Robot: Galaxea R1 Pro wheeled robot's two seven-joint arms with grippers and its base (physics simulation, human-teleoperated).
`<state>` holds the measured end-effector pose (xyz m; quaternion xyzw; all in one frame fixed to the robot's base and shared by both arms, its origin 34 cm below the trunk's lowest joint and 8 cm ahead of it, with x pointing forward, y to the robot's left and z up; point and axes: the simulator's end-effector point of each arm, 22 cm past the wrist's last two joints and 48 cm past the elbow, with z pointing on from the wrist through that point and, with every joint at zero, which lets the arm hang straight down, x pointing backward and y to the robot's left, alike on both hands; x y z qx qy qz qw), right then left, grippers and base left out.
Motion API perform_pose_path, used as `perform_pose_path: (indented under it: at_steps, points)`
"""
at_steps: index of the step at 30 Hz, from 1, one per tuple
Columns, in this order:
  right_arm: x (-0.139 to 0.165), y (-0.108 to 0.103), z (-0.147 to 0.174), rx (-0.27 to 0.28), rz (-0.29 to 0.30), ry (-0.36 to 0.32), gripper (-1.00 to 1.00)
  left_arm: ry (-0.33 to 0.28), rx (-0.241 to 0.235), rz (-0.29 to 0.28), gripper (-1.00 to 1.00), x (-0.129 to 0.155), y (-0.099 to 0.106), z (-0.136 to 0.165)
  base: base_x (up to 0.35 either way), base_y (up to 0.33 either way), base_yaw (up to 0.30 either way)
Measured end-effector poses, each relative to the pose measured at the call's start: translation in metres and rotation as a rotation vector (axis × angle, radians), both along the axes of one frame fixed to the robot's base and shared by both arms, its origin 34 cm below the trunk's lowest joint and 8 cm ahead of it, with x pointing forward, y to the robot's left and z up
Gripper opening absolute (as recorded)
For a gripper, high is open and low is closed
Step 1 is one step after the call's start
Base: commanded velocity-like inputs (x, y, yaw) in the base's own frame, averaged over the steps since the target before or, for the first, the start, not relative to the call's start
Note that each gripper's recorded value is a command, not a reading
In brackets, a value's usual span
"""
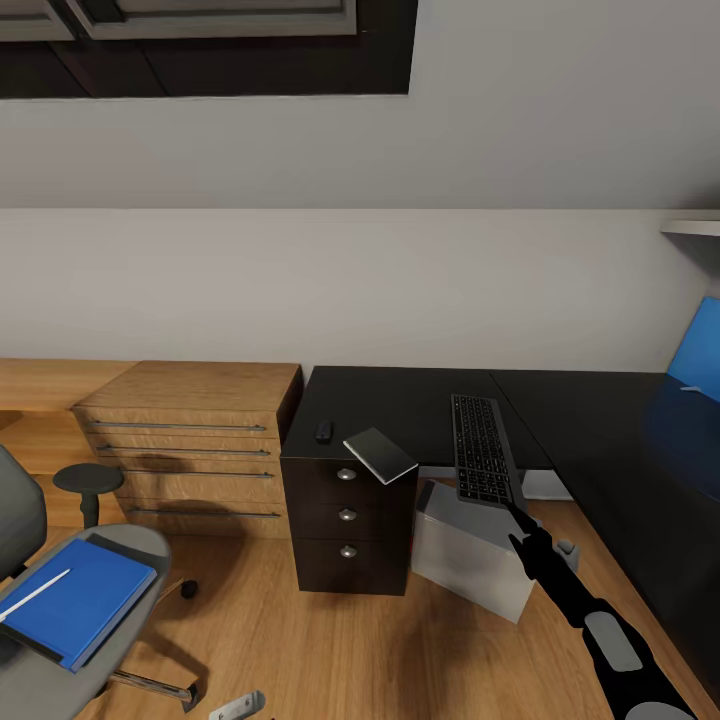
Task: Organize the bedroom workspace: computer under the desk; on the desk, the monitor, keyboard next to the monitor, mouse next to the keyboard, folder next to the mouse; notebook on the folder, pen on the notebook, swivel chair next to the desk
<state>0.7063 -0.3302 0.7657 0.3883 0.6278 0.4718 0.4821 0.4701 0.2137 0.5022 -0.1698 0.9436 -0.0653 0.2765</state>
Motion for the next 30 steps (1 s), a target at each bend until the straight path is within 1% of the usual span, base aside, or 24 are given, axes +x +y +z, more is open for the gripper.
perform_pose_path:
  at_steps: [5, 11, 17, 23, 30]
  points:
    - [0.0, 0.0, -0.003, -0.003, -0.003, 0.012, 1.0, 0.001, 0.0, 0.0, 1.0, 0.0, 0.0, 0.0, 0.0, 0.0, 0.0]
    - [-0.001, 0.001, -0.013, 0.002, -0.005, 0.053, 1.0, 0.012, -0.001, -0.003, 1.0, -0.005, -0.001, -0.003, 0.0, 0.0, 0.0]
    - [-0.002, 0.01, -0.017, 0.046, -0.016, 0.065, 1.0, 0.02, -0.002, -0.006, 1.0, -0.008, -0.002, -0.005, 0.0, 0.0, 0.0]
    - [0.0, 0.01, -0.015, 0.097, -0.042, 0.057, 1.0, 0.023, -0.003, -0.007, 1.0, -0.009, -0.003, -0.006, 0.0, 0.0, 0.0]
    - [0.0, 0.008, -0.02, 0.114, -0.062, 0.078, 1.0, 0.023, -0.003, -0.007, 1.0, -0.01, -0.003, -0.006, 0.0, 0.0, 0.0]
